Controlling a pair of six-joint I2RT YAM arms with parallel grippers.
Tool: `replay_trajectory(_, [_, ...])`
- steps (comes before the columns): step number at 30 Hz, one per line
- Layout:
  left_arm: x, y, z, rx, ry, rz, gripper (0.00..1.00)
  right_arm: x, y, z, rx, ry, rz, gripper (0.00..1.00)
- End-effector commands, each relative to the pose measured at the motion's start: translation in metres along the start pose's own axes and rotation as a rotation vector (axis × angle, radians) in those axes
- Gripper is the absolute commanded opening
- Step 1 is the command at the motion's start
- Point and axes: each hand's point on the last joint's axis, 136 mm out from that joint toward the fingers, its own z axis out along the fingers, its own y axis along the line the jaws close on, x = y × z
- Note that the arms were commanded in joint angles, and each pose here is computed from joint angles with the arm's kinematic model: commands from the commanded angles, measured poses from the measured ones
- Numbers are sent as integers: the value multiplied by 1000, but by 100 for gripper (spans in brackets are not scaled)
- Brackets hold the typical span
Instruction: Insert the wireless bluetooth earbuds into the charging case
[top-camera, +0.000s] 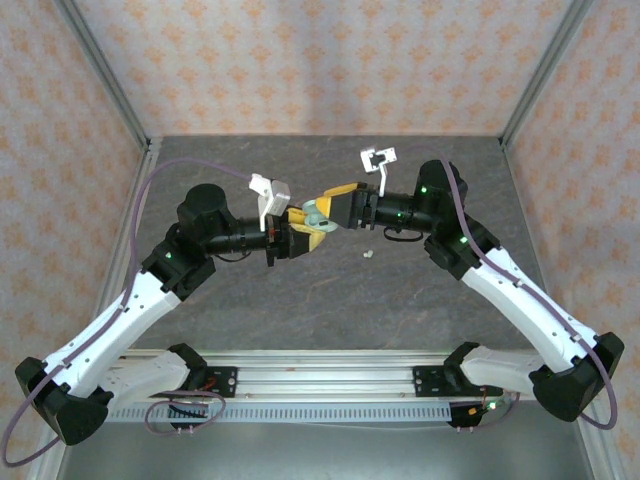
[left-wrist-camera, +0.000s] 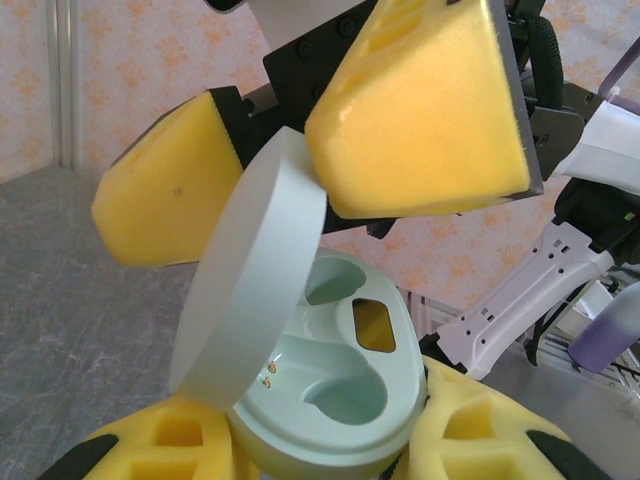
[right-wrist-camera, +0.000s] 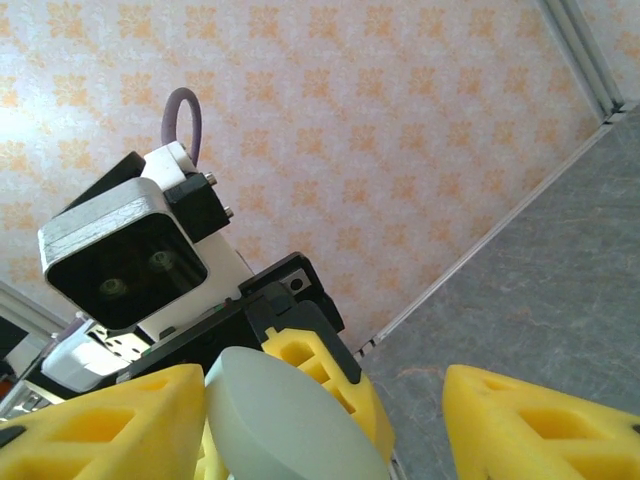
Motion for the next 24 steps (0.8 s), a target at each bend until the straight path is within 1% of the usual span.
replay_trajectory(1, [-21,-14,-7,22,-71,59,5,2,13,-1,-63,7,-29,58])
replay_trajectory(8, [-18,-13,-5,29,-58,43,5,-4,15,-5,-48,-21,-79,37])
replay_trajectory(15, [-19,-14,-6,26,-60,45,7,-13,21,-11,-45,-76,-134,29])
replay_trajectory(20, [-21,-14,-5,24,-67,50,15,-17,27,-14,-68,-110,-144,24])
replay_trajectory(24, [-24,-15,-4,28,-81,51,17,-19,30,-14,-94,-132,-135,20])
